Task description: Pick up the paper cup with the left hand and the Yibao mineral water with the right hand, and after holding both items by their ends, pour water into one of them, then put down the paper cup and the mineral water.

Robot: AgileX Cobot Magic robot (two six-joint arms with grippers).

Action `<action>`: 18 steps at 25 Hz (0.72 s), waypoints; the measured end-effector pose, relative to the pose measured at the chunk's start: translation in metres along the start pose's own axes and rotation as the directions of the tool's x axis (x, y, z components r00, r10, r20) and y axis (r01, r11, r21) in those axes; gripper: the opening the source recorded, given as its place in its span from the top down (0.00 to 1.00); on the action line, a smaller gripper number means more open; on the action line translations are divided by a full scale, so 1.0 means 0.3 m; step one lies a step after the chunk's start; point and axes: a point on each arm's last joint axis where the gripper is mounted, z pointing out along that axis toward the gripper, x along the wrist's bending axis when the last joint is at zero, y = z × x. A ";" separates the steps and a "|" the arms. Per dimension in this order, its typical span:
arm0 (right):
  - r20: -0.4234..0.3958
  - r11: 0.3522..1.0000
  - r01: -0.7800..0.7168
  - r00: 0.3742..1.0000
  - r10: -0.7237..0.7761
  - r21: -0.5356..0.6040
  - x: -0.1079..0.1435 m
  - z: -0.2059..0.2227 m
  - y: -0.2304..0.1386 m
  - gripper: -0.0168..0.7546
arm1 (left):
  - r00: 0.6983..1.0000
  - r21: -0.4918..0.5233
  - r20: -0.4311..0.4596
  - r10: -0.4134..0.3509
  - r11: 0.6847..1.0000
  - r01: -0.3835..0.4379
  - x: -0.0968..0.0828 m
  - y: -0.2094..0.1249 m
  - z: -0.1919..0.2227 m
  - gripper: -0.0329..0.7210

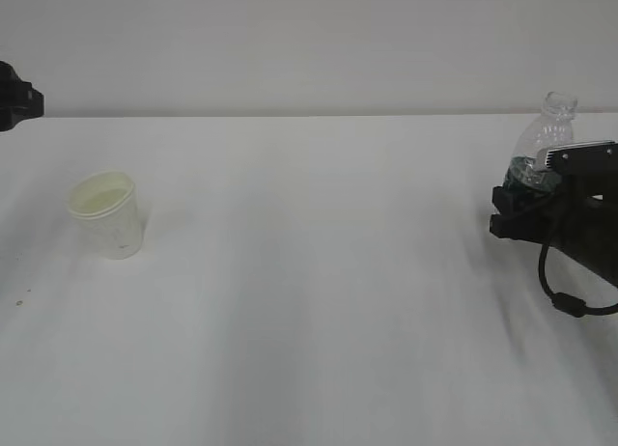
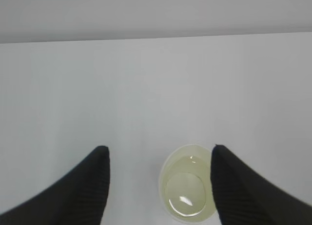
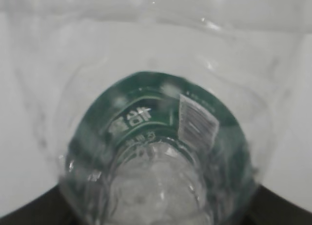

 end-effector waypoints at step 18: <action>-0.003 0.999 0.033 0.999 -0.034 -0.010 0.000 0.015 -0.011 0.46 | 1.000 0.000 0.000 -0.002 1.000 0.002 0.000 0.000 0.000 0.35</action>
